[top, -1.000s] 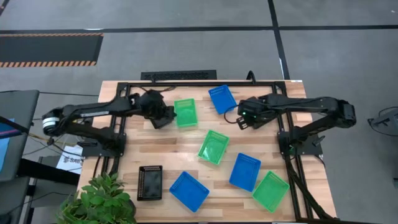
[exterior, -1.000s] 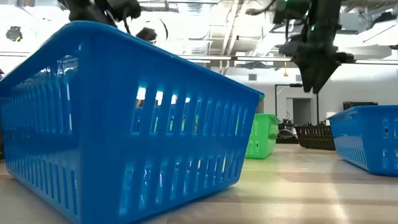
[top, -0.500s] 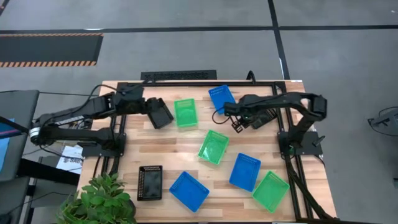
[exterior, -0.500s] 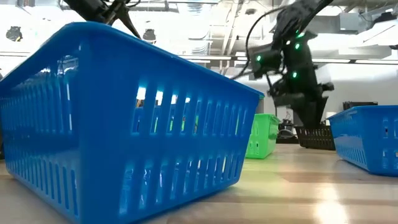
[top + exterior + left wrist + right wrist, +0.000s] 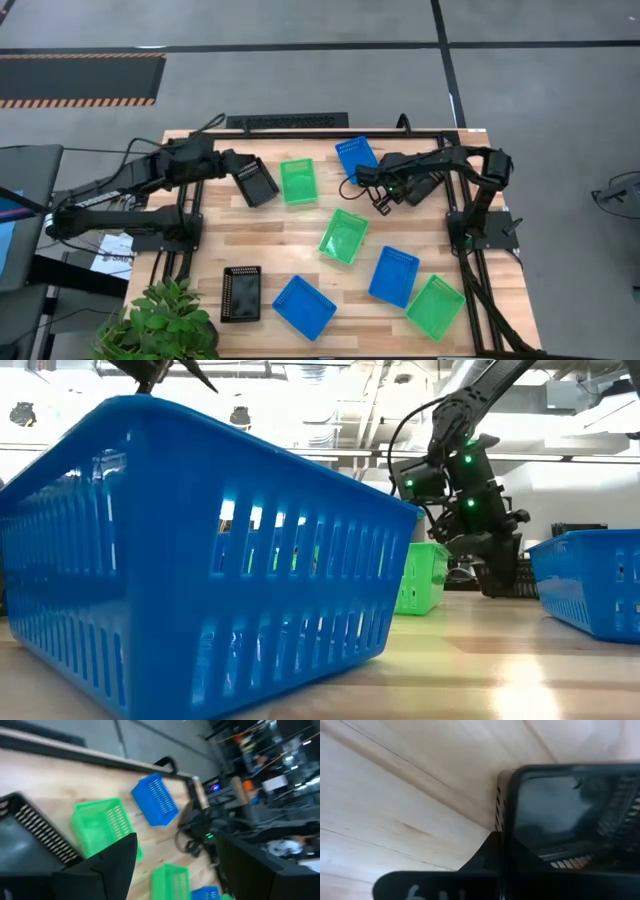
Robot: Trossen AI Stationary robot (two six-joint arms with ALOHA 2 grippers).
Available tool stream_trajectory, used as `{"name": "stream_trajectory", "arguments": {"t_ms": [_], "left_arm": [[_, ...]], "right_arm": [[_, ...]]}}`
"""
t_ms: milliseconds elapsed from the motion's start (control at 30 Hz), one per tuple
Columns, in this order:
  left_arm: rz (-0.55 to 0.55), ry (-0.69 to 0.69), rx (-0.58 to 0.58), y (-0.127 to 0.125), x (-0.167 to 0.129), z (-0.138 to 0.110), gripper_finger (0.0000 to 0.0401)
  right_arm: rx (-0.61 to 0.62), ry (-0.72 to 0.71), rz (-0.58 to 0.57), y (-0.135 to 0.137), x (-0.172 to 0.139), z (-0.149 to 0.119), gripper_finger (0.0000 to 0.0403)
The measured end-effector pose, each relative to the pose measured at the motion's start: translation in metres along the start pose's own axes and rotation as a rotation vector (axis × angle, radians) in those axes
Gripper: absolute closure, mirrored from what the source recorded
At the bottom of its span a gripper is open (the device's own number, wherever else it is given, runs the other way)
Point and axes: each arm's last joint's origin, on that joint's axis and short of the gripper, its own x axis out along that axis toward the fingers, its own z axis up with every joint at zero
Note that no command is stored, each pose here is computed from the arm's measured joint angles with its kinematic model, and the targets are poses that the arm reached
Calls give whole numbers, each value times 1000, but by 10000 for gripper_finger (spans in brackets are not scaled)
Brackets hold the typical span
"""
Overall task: Stack baskets by color
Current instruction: Stack the top right black bin on top of the top black bin
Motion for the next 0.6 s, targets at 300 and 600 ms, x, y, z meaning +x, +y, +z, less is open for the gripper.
{"name": "stream_trajectory", "arguments": {"t_ms": [300, 600], "left_arm": [[-93, -145, -6, 0, -30, 10, 145], [-119, -221, -2, 3, -48, 13, 145]], "right_arm": [[75, -96, 65, -29, -56, -28, 398], [76, -548, 347, -49, -166, -36, 399]]}}
